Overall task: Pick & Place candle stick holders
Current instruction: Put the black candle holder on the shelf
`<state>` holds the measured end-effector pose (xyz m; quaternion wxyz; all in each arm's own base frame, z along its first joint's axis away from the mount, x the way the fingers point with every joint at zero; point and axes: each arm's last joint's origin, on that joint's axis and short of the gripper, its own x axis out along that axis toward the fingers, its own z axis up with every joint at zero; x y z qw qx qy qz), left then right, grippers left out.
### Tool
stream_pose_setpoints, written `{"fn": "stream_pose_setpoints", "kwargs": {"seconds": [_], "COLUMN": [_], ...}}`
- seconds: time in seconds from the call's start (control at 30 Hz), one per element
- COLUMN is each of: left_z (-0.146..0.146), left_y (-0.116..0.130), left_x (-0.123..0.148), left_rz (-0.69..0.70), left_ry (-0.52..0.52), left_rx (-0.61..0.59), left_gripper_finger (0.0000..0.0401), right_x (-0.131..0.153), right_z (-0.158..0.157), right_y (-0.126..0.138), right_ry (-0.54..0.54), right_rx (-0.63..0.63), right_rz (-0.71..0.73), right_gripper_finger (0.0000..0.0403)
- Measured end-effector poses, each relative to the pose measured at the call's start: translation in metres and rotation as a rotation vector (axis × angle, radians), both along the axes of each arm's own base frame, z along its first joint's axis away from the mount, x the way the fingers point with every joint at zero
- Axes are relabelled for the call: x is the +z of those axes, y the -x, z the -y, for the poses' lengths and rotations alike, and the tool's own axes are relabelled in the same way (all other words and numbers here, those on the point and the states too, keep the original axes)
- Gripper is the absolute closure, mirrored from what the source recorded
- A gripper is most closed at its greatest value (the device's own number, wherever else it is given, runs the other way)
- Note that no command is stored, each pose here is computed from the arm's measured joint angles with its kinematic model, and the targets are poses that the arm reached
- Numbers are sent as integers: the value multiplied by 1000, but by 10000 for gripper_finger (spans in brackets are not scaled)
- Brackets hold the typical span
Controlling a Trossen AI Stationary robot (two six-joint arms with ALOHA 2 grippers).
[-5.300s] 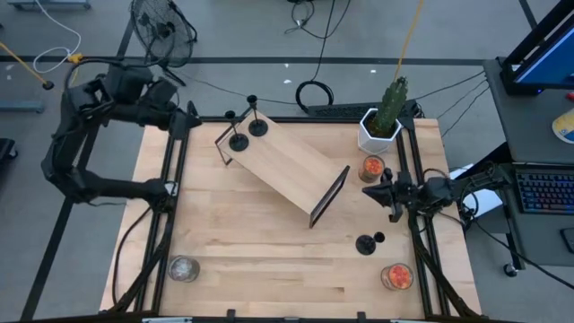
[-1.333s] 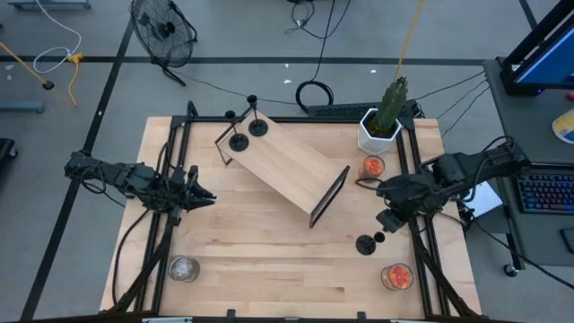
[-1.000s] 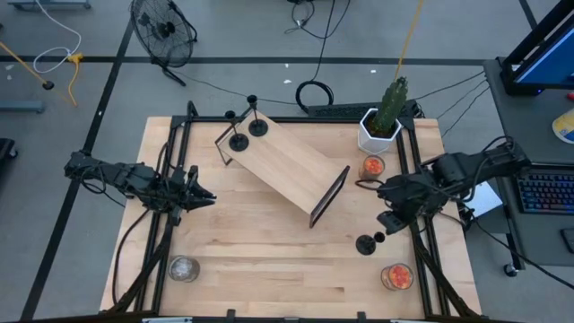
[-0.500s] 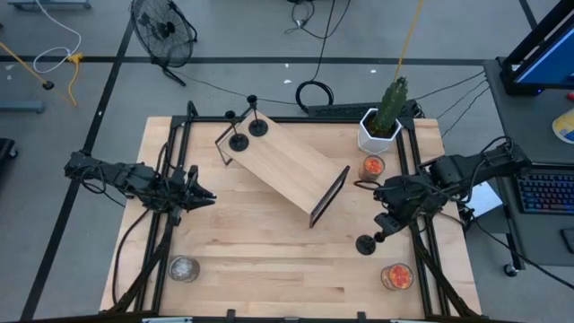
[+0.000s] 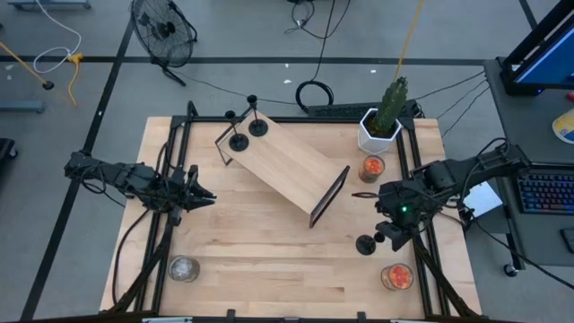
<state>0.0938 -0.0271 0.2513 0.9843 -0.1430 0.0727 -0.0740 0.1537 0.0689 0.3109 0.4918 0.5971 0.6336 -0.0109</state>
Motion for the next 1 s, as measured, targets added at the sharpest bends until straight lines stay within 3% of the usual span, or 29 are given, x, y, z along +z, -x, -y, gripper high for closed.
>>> {"fn": "stream_pose_setpoints", "kwargs": {"seconds": [0.1, 0.33, 0.67, 0.9, 1.0], "left_z": [0, 0, 0, 0, 0], "left_y": [0, 0, 0, 0, 0], "left_x": [0, 0, -2, -2, -2], "left_rz": [0, 0, -19, -21, -21], "left_ry": [-2, -2, 3, 18, 21], "left_rx": [0, -1, 1, 3, 4], "left_gripper_finger": [320, 320, 320, 320, 320], "right_x": [1, 4, 19, 18, 20], "right_z": [1, 5, -11, -13, -12], "right_y": [2, 7, 16, 34, 37], "right_ry": [2, 141, 203, 359, 407], "right_rx": [-14, -173, -243, -236, -229], "right_rz": [0, 51, 68, -132, -146], "right_gripper_finger": [403, 403, 403, 403, 403]}}
